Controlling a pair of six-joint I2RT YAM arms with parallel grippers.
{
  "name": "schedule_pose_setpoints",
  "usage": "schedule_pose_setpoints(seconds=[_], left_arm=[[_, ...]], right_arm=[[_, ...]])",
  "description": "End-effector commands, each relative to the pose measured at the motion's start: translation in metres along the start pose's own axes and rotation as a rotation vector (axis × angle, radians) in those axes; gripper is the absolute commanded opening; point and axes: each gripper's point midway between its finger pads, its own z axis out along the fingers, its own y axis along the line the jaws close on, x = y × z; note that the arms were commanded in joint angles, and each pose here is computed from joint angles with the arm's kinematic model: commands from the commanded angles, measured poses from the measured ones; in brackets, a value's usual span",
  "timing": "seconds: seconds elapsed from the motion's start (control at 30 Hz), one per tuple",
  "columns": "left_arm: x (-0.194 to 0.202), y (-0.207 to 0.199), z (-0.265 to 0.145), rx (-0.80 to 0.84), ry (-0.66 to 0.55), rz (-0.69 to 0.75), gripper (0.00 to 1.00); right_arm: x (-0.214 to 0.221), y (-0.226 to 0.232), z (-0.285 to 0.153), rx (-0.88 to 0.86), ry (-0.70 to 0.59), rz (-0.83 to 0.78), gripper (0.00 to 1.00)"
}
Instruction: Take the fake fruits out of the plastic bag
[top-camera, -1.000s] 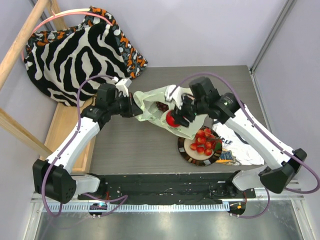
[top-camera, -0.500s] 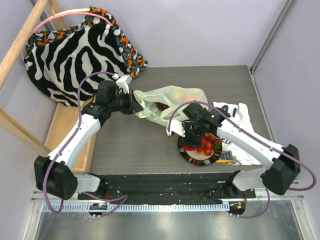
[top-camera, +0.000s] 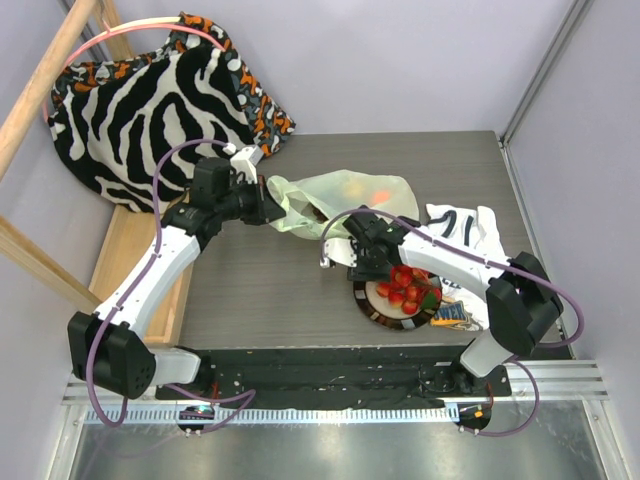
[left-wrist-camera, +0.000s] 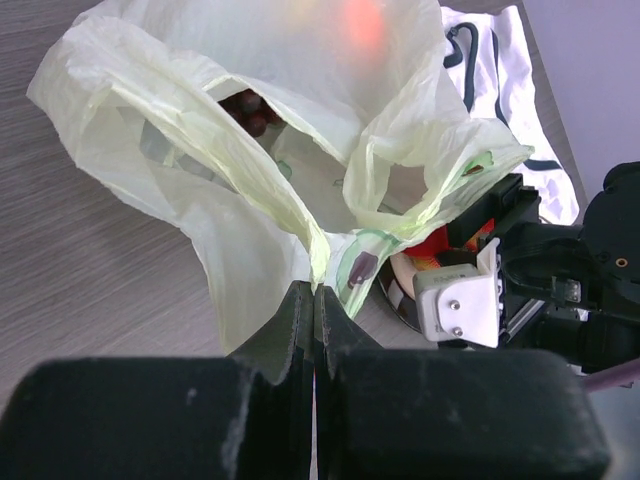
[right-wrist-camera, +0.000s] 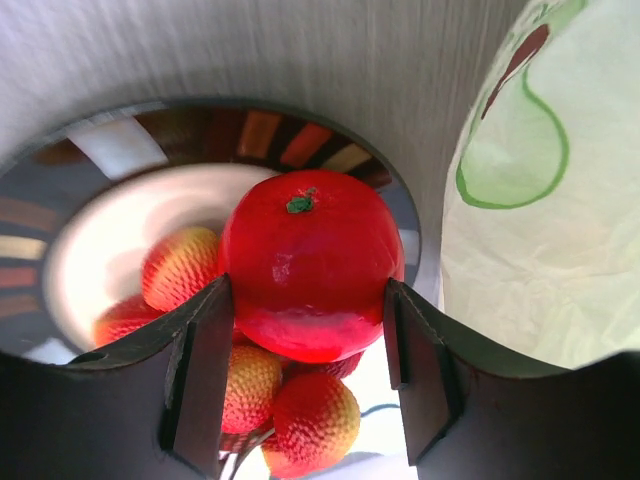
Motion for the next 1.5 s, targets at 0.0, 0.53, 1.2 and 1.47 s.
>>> schedule_pose_setpoints(seconds=[0.0,0.53,1.2,1.47], left_arm=[[-0.015,-0.008,-0.004,0.030,-0.044,0.029,0.00],[-0.021,-0.039,-0.012,0.184,-0.047,0.037,0.00],[-0.026,-0.077,-0.056,0.295,-0.068,0.112,0.00],[0.009,-0.062,-0.057,0.273,-0.014,0.122,0.00]], right_arm=[[0.016,-0.013,0.003,0.084,0.072,-0.020,0.39],[-0.152,-0.062,-0.180,-0.092,-0.580,0.260,0.78],[-0.127,-0.140,0.014,0.192,-0.204,0.591,0.33],[0.010,-0.230,-0.027,0.549,-0.028,0.752,0.41]])
